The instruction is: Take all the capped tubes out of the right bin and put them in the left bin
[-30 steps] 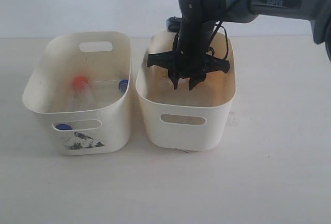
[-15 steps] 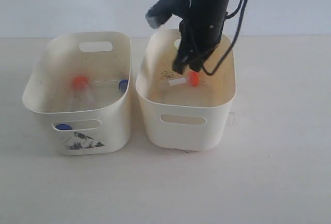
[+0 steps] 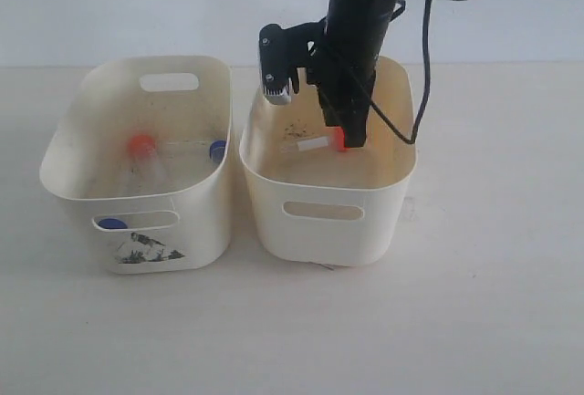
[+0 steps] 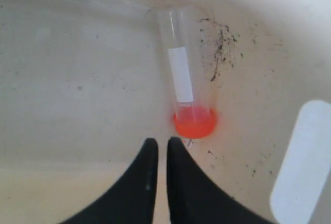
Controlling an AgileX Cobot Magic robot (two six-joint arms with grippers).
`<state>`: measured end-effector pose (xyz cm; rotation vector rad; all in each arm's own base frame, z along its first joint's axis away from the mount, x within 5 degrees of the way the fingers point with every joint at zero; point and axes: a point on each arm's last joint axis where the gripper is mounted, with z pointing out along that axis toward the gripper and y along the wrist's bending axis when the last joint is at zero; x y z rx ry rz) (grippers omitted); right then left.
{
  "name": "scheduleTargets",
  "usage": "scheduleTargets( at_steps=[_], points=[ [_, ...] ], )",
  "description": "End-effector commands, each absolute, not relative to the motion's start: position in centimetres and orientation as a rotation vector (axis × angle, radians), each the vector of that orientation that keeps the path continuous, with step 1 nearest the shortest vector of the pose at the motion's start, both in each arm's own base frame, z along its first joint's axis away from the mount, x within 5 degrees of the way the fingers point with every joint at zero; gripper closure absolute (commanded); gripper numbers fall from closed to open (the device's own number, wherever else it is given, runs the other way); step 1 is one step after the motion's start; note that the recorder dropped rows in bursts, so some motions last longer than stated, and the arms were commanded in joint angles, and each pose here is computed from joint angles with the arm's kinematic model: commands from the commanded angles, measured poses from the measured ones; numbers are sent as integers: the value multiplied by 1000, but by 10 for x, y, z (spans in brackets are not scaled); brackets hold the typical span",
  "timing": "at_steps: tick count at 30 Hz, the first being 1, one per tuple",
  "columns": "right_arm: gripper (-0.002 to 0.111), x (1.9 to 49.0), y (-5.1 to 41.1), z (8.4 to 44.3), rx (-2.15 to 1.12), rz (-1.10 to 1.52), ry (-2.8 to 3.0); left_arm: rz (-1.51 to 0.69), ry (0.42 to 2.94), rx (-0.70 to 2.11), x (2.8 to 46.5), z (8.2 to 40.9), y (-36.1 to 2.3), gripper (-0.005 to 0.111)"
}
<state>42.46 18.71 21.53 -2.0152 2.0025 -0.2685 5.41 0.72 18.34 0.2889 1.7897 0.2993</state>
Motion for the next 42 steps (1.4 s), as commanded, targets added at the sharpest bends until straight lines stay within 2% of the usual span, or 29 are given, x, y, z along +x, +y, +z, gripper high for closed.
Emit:
scheduleTargets(
  at_steps=[1, 2, 4, 8, 26, 34, 37, 42],
  points=[
    [75, 427, 189, 207, -2007, -251, 2015, 285, 1782, 283, 54, 185, 7, 102],
    [64, 427, 189, 205, -2002, -245, 2019, 285, 1782, 283, 54, 185, 7, 102],
    [53, 428, 192, 202, -1989, -220, 2019, 285, 1782, 283, 54, 185, 7, 102],
    [43, 433, 197, 193, -1945, -187, 1996, 285, 1782, 283, 54, 185, 7, 102],
    [42, 448, 203, 144, -1949, -200, 1961, 285, 1782, 283, 54, 185, 7, 102],
    [42, 460, 183, 125, -1897, -192, 2023, 285, 1782, 283, 54, 185, 7, 102],
    [54, 461, 176, 117, -1883, -141, 2082, 285, 1782, 283, 54, 185, 7, 102],
    [100, 458, 175, 117, -1889, -111, 2108, 285, 1782, 283, 54, 185, 7, 102]
  ],
)
